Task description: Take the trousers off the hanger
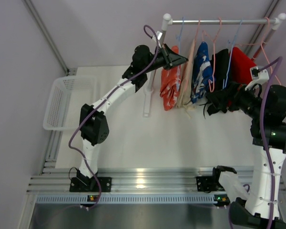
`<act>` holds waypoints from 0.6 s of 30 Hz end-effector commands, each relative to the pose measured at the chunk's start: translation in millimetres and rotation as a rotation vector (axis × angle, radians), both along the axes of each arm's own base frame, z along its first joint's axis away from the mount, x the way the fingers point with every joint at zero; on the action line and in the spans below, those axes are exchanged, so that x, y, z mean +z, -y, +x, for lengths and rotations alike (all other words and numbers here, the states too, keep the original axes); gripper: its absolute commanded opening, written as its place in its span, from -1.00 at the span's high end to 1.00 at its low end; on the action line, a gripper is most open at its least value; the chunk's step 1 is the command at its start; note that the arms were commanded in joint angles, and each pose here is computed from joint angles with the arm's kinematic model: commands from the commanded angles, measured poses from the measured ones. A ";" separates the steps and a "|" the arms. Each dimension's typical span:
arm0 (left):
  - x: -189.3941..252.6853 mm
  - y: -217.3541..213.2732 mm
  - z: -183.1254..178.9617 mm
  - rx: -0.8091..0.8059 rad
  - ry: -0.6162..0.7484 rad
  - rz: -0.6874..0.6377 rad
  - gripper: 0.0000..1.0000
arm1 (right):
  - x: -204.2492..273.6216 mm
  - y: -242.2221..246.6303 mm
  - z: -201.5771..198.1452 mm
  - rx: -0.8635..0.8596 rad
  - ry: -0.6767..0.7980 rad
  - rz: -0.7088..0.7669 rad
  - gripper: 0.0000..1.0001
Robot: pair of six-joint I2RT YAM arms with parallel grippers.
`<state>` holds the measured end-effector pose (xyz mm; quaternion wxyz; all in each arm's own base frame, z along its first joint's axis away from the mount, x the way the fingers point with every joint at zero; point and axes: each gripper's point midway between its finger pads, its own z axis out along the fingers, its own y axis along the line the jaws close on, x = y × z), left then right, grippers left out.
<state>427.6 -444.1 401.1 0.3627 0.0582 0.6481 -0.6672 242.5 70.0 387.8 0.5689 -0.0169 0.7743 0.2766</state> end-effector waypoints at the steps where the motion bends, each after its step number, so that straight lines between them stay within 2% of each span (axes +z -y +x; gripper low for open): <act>1: 81.1 -11.6 -15.8 0.006 0.249 -0.109 1.00 | 24.5 1.2 -0.8 -0.003 0.087 -0.001 -0.99; 11: 129.1 -26.0 -31.5 0.044 0.407 -0.140 1.00 | 30.0 -5.5 -5.4 0.032 0.102 0.018 -0.99; 14: 151.2 -32.6 -43.4 0.047 0.447 -0.162 1.00 | 28.7 -6.6 -6.0 0.039 0.102 0.021 -0.99; 18: 159.4 -33.3 -58.2 0.016 0.475 -0.150 1.00 | 30.2 -7.1 -6.6 0.043 0.109 0.019 -0.99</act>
